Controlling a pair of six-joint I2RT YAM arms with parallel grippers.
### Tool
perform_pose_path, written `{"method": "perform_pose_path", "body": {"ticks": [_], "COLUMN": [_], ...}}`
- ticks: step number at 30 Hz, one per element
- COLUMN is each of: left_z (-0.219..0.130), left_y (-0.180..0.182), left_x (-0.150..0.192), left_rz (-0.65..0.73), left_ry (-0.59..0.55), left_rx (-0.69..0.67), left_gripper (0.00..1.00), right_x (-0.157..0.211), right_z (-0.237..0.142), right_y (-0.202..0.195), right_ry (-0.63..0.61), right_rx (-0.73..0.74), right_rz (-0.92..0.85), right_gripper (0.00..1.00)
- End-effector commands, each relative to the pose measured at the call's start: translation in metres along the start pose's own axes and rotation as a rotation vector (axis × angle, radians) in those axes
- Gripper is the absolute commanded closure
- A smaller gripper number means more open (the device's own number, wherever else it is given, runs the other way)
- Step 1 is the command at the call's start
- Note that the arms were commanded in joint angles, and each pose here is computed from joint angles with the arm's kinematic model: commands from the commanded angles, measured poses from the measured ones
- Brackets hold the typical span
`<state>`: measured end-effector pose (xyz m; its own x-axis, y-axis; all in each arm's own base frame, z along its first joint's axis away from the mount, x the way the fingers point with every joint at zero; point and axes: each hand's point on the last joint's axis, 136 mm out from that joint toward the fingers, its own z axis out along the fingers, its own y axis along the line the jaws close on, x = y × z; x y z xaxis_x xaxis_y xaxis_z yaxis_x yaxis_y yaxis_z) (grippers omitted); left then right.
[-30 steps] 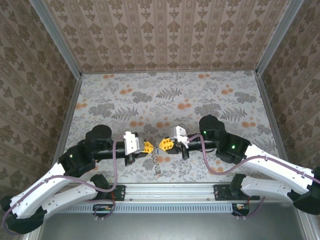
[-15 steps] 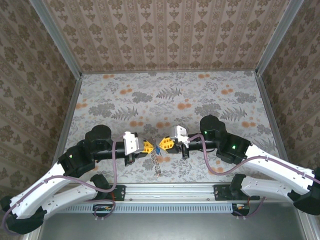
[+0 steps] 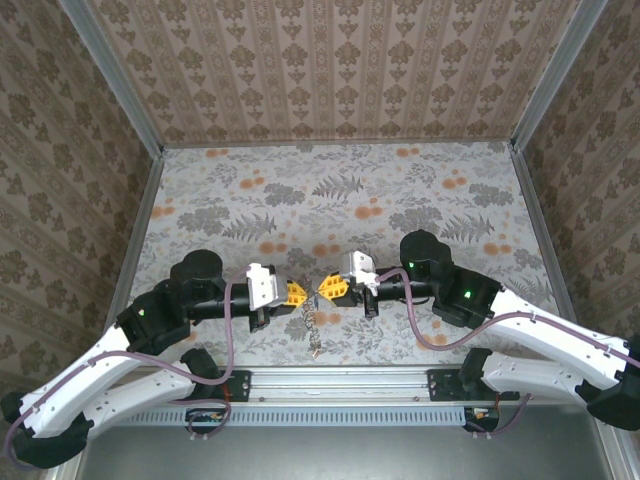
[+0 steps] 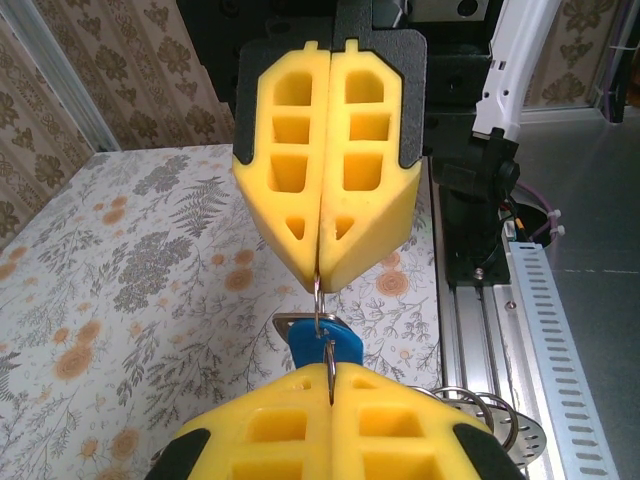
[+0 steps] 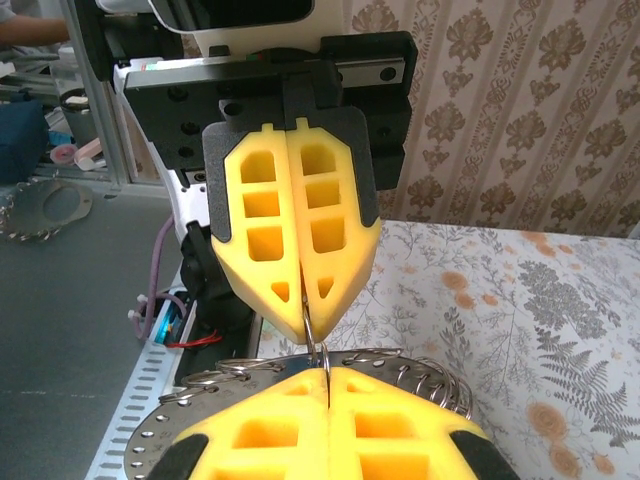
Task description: Put the keys on the keyring
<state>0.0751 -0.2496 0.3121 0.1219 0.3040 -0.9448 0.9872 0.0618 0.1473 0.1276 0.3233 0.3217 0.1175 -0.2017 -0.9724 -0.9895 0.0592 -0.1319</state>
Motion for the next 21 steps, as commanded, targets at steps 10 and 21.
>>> {"method": "perform_pose_path", "body": {"ticks": [10,21], "left_z": [-0.0094,-0.0095], "left_y": [-0.0006,-0.0005], "left_x": [-0.024,-0.0238], "left_rz": [0.049,0.049], "left_ry": [-0.082,-0.083], "left_rx": [-0.013,-0.014], "left_gripper": [1.0,1.0], "right_x": [0.0016,0.0019], "right_z": [0.0024,0.0039], "right_y": [0.0089,0.011], "right_ry": [-0.01,-0.01], "right_rx": [-0.049,-0.063], "right_rz": [0.021,0.022], "right_gripper": [1.0,1.0]}}
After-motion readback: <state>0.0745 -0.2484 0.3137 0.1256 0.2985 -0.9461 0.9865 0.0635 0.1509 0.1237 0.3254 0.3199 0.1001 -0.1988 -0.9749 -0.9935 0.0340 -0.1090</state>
